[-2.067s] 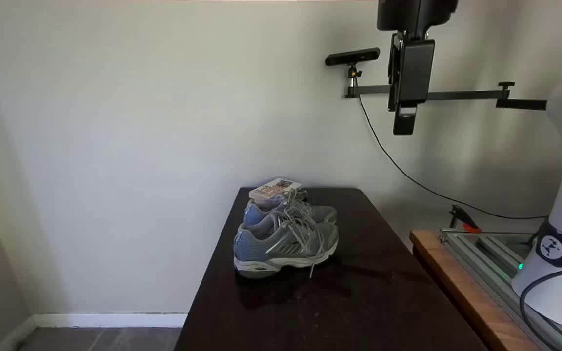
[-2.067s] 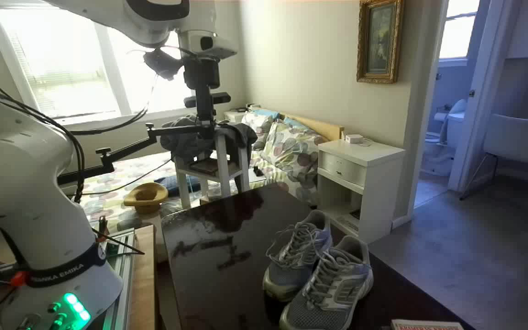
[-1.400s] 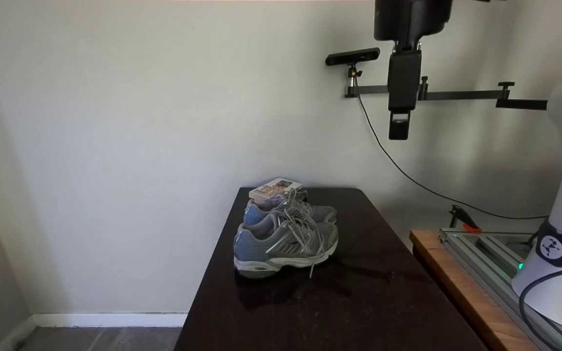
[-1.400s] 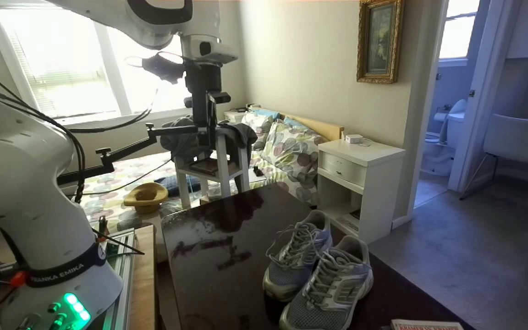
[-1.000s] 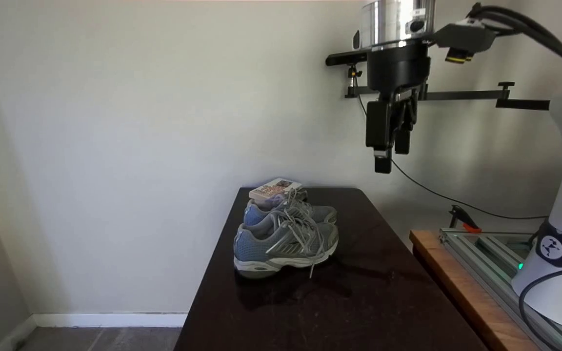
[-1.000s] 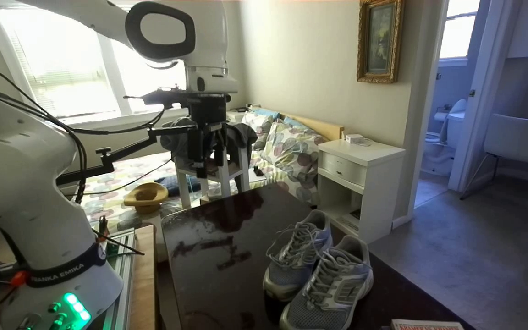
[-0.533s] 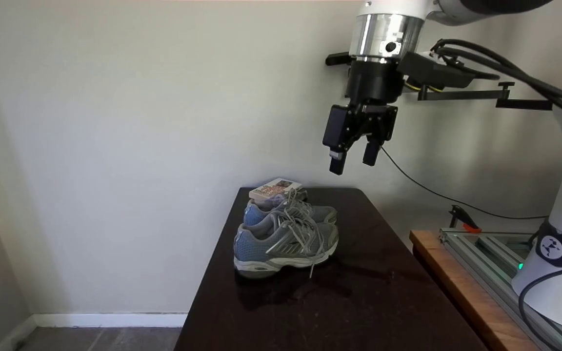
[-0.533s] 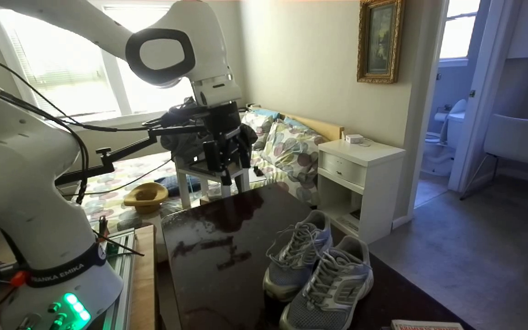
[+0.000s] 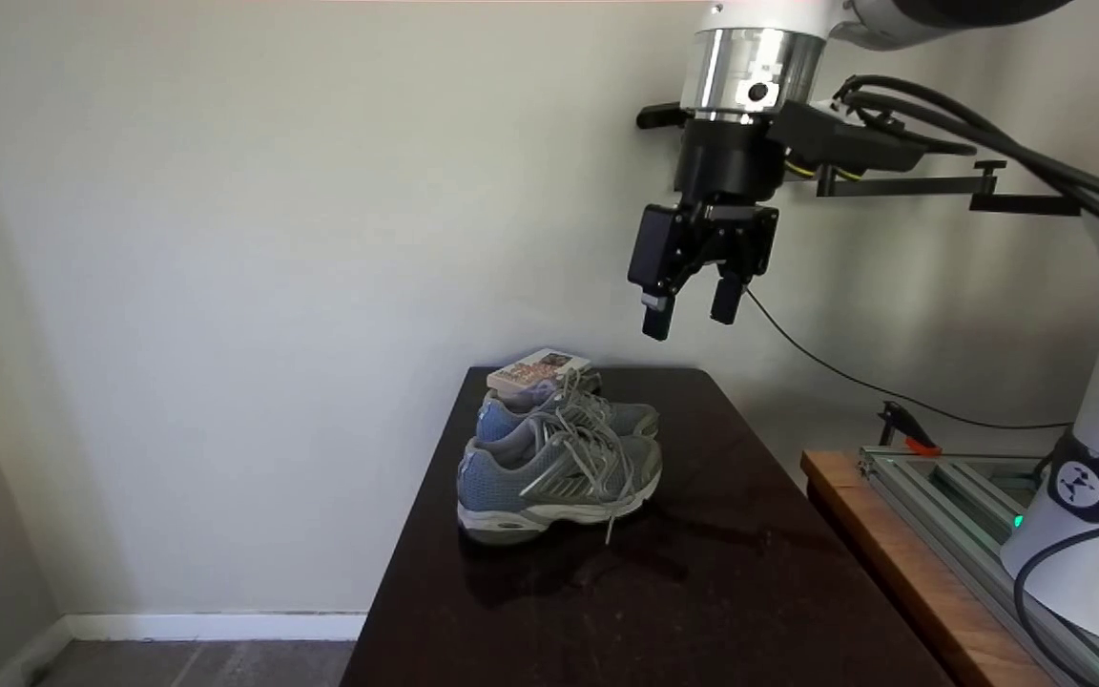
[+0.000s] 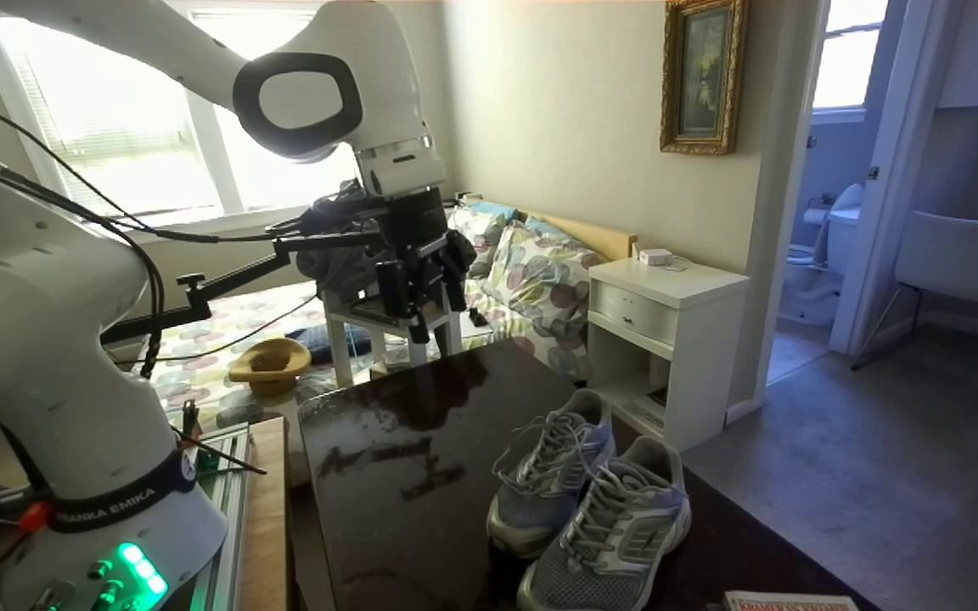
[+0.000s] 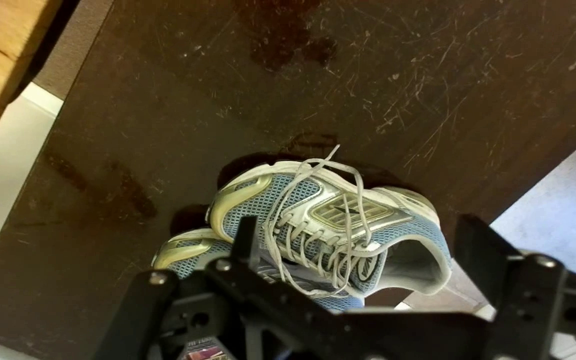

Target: Put the left show sideways

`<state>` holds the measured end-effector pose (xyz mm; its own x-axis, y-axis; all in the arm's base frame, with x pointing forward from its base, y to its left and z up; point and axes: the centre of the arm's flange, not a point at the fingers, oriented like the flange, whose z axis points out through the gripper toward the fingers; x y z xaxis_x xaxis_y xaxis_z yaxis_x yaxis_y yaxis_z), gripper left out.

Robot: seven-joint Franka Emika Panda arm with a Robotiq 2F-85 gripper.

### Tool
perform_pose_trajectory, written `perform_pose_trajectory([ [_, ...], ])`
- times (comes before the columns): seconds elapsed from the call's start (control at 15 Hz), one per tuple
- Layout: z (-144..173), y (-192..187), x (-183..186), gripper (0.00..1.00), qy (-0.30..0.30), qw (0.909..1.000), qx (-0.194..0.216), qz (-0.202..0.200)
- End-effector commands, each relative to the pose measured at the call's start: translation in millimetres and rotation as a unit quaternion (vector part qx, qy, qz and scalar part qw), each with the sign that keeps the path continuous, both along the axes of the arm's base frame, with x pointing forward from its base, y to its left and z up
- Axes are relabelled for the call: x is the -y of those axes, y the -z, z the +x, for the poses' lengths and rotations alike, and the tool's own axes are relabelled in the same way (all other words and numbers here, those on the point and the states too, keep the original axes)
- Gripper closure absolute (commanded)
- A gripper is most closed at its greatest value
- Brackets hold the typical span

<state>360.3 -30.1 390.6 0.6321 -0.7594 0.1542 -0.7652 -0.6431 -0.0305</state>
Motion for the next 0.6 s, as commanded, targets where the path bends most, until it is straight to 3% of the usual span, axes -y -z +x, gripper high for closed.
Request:
perform_pose_trajectory([
  [0.0, 8, -1, 19, 0.00, 0.064, 0.9978, -0.003, 0.019],
  [0.27, 12, 1, 38, 0.00, 0.104, 0.9943, -0.015, 0.017],
  [0.53, 10, 20, 55, 0.00, 0.136, 0.9885, -0.058, 0.029],
])
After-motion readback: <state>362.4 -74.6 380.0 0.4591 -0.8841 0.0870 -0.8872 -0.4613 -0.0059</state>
